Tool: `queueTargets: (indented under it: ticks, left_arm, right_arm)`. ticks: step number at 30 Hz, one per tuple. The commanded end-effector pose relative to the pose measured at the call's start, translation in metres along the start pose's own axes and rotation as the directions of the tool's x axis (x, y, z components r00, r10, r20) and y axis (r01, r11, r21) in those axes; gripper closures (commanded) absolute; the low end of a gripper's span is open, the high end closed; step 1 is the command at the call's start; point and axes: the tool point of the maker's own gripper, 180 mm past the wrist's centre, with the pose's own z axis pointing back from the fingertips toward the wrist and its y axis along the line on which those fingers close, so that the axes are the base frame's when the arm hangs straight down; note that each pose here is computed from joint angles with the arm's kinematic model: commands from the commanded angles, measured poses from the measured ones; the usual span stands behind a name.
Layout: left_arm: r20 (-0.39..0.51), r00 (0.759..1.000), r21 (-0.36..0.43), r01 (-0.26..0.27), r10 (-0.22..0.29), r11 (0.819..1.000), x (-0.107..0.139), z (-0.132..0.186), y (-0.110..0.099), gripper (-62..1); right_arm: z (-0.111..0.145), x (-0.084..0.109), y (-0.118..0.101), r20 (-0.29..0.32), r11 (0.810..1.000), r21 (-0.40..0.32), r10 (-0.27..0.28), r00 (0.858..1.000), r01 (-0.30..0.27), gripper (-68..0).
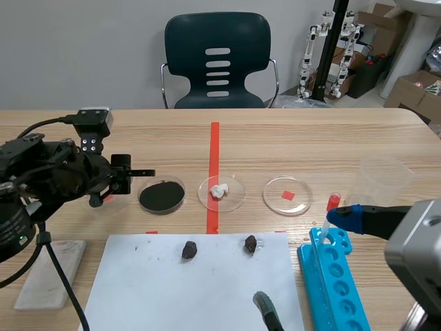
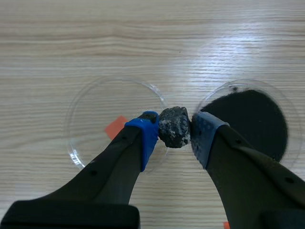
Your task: Put the mineral in the empty petri dish
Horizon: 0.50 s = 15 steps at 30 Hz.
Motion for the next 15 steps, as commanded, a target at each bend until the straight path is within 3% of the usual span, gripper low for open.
queueTargets:
  ticks: [1, 15]
  left_arm:
    - [0.038, 0.999, 0.012, -0.01, 0.01, 1.0, 0.017, 0.0, 0.004, -10.0]
    - [-0.009, 0.998, 0.1, -0.057, 0.059, 0.993, 0.008, -0.019, 0.022, -10.0]
  right_arm:
    - [-0.001, 0.011, -0.003, 0.036, 1.0, -0.008, 0.003, 0.999, -0.003, -67.9]
    - [-0.001, 0.011, -0.003, 0.037, 1.0, -0.008, 0.003, 0.999, -0.003, -67.9]
